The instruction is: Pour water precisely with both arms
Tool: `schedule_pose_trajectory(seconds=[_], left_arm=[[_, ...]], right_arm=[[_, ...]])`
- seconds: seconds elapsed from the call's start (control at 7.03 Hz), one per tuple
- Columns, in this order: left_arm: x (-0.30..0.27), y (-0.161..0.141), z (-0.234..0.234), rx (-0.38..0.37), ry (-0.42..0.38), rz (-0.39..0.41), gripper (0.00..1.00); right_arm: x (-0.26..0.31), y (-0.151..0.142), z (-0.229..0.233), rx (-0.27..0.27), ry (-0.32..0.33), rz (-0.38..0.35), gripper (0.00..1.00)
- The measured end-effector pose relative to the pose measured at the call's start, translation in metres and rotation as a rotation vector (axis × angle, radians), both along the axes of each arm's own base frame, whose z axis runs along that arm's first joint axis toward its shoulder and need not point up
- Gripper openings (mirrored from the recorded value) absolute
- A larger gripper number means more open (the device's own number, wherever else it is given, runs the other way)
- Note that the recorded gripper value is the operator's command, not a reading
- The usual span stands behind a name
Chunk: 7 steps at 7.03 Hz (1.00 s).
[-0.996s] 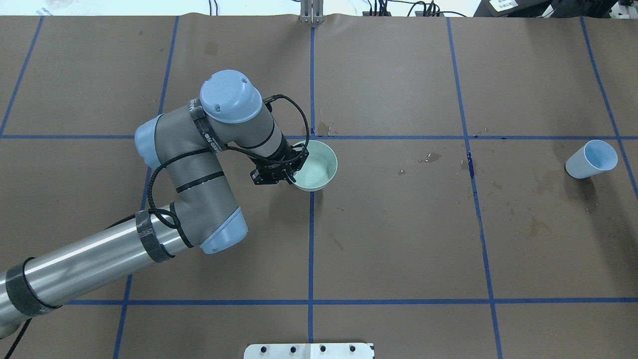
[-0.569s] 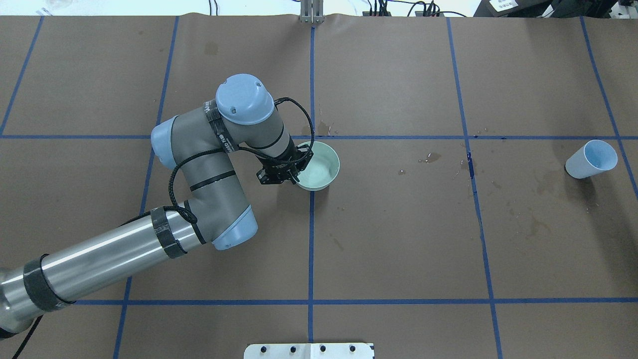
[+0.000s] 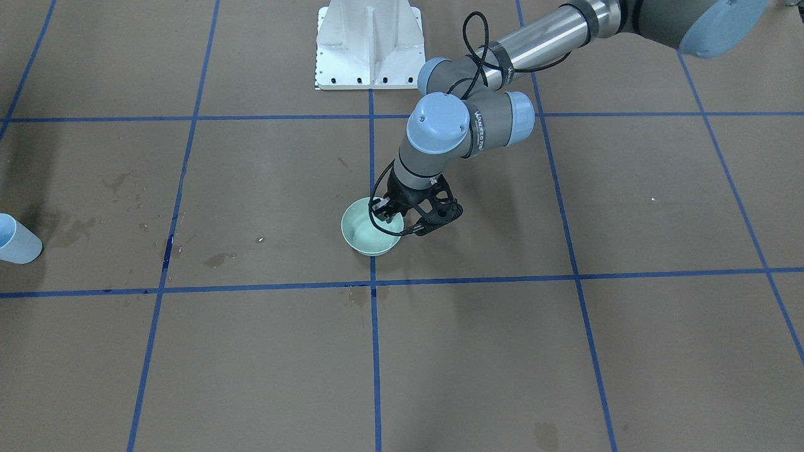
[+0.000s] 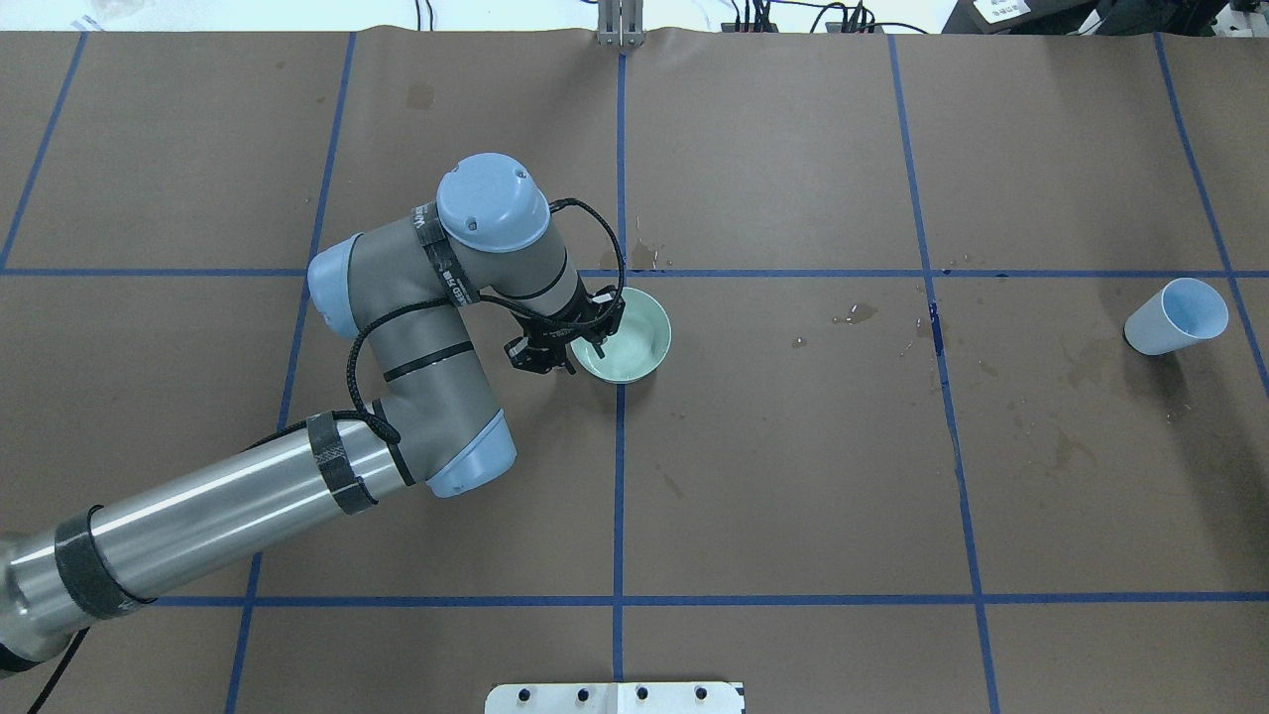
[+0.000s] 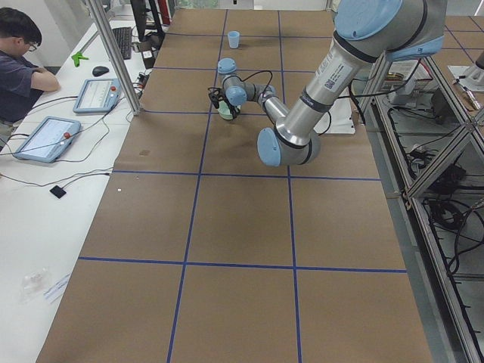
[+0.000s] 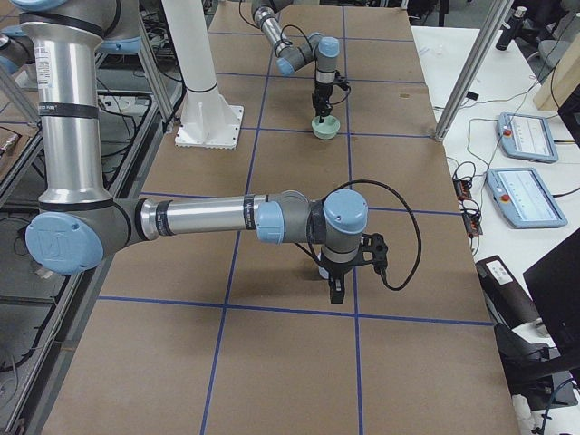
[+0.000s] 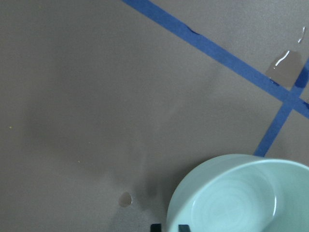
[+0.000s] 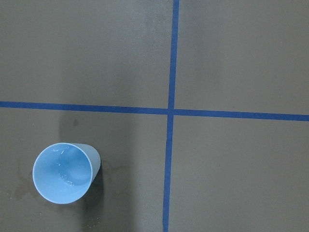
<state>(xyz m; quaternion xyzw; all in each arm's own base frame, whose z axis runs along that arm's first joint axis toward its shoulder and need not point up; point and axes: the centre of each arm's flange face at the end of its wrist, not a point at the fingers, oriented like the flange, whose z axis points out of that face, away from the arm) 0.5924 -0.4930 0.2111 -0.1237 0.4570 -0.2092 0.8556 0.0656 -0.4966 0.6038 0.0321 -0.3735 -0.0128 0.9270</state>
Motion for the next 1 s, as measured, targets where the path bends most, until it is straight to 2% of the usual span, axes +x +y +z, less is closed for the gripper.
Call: schedule_pose_trajectory(seconds=[0.28, 0.57, 0.71, 1.0], left_arm=[[-0.026, -0.008, -0.024, 0.032, 0.04, -0.021, 1.0], [-0.062, -0.027, -0.038, 0.044, 0.054, -0.068, 1.0], [-0.074, -0.032, -0.042, 0.038, 0.044, -0.082, 1.0], [-0.085, -0.031, -0.048, 0.03, 0.03, -0.093, 1.0]], right_arm=[[0.0, -0.004, -0.014, 0.029, 0.006, -0.001, 0.99], [-0.002, 0.024, -0.02, 0.047, -0.014, 0.005, 0.99], [-0.002, 0.044, -0.029, 0.037, -0.01, 0.041, 0.99], [-0.02, 0.071, -0.051, -0.024, 0.028, 0.206, 1.0]])
